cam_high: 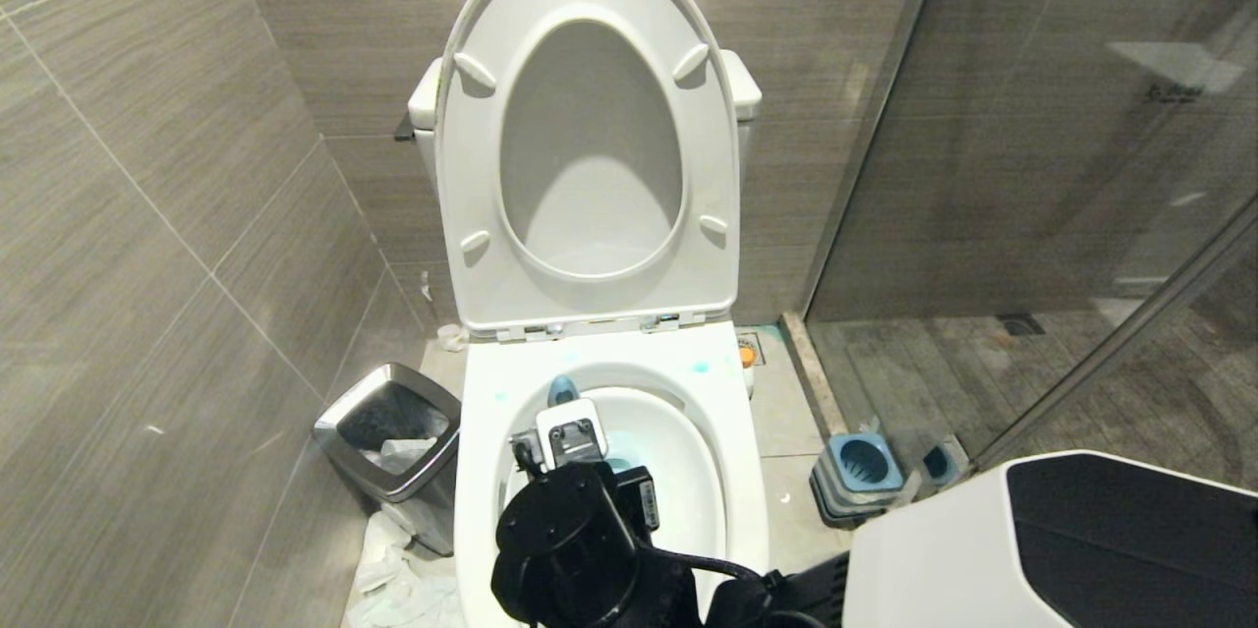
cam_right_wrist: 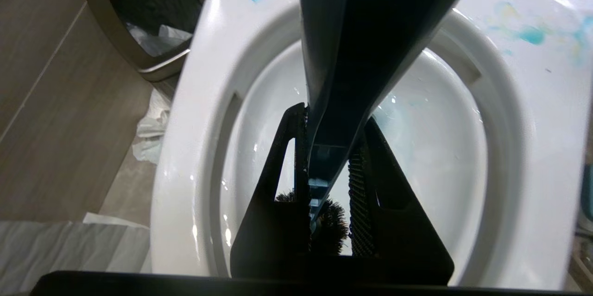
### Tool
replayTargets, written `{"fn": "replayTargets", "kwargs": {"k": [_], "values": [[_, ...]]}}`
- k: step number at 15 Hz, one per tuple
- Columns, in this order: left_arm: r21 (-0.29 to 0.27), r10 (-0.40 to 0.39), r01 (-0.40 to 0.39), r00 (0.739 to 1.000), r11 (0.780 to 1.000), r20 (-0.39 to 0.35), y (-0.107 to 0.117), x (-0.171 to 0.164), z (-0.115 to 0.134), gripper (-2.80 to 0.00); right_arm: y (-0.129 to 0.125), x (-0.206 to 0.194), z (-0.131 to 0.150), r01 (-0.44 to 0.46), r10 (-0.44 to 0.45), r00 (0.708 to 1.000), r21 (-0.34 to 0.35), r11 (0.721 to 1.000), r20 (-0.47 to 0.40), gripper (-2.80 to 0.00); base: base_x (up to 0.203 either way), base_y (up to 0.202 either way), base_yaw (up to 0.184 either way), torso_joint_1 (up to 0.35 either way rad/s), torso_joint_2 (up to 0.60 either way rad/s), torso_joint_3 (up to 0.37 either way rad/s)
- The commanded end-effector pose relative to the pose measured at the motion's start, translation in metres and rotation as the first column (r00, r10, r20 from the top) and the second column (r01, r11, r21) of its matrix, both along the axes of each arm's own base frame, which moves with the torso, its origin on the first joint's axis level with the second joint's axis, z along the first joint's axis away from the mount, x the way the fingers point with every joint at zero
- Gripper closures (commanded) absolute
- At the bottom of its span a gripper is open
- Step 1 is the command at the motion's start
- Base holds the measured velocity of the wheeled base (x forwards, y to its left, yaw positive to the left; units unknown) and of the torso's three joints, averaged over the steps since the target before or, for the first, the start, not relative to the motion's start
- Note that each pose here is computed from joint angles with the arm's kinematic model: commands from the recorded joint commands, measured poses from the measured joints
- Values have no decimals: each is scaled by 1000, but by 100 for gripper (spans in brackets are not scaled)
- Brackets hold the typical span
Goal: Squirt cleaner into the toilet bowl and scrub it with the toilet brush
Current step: Scrub the toilet bowl
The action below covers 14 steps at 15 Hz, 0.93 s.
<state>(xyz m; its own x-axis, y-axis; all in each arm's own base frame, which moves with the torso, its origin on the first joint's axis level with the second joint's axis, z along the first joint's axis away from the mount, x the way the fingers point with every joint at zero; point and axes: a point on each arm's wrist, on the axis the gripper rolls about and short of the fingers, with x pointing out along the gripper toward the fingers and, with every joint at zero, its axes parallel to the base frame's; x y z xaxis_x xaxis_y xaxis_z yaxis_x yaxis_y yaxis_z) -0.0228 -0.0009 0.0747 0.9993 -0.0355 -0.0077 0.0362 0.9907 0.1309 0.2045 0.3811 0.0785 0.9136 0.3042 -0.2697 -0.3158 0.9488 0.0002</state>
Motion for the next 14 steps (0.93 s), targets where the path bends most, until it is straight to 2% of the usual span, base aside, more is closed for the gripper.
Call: {"fn": "replayTargets", "kwargs": {"k": [1, 4, 6, 11, 14], "values": [[0, 0, 0, 1000, 1000, -2, 0, 0, 0, 0, -24, -14, 16, 14, -14, 1000, 12, 1000, 3, 0, 0, 0, 0, 0, 0, 0], [2, 0, 0, 1000, 1000, -3, 0, 0, 0, 0, -50, -24, 15, 40, -40, 999, -4, 999, 1, 0, 0, 0, 0, 0, 0, 0], [2, -4, 4, 1000, 1000, -1, 0, 0, 0, 0, -66, -17, 18, 88, -88, 996, 3, 996, 6, 0, 0, 0, 0, 0, 0, 0], [-5, -5, 5, 1000, 1000, -1, 0, 0, 0, 0, -93, 32, 25, 227, -228, 973, 20, 974, 25, 0, 0, 0, 0, 0, 0, 0], [-7, 0, 0, 1000, 1000, -2, 0, 0, 0, 0, -94, 66, 21, 264, -264, 964, 15, 964, 39, 0, 0, 0, 0, 0, 0, 0]]}}
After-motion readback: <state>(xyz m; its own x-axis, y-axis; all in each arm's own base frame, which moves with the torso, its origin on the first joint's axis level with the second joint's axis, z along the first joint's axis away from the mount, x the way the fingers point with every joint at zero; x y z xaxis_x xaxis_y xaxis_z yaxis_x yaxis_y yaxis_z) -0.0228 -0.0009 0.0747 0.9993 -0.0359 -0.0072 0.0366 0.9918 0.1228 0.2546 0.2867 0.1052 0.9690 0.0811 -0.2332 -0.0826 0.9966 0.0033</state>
